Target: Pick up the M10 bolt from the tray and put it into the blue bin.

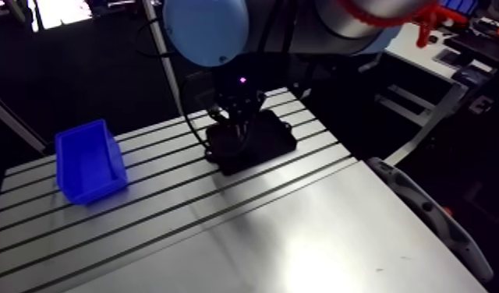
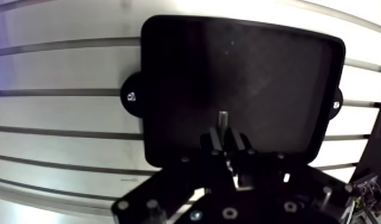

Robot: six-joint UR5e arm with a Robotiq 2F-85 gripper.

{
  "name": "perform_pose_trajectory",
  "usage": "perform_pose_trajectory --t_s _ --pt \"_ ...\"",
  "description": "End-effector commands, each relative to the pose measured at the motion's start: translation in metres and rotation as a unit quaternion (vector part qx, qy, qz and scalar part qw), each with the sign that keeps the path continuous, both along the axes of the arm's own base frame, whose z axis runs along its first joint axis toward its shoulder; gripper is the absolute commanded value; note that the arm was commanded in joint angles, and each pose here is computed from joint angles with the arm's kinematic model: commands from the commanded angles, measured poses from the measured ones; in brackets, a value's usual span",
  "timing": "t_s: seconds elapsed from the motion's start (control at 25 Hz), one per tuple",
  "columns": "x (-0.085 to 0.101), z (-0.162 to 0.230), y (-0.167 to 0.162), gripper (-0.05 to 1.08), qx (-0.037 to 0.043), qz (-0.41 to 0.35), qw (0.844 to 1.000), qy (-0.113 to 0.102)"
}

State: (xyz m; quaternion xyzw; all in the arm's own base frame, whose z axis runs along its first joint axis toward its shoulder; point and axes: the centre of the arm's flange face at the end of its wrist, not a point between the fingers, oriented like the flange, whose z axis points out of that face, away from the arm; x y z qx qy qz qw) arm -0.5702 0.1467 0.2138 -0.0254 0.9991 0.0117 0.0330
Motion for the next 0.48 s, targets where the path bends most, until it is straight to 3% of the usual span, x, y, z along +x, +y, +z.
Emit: perform_pose_trajectory --t_s 0.04,0.2,0.32,0.48 --pt "0.003 0.032 0.003 1.04 0.0021 0.026 1.0 -0.007" --pt "0.002 0.064 -0.001 1.04 -0.0019 0.081 0.997 -0.008" --pt "0.003 0.082 -0.001 1.04 -0.0093 0.138 0.99 -0.013" --pt "0.002 0.101 0.006 1.04 -0.0089 0.222 0.975 -0.002"
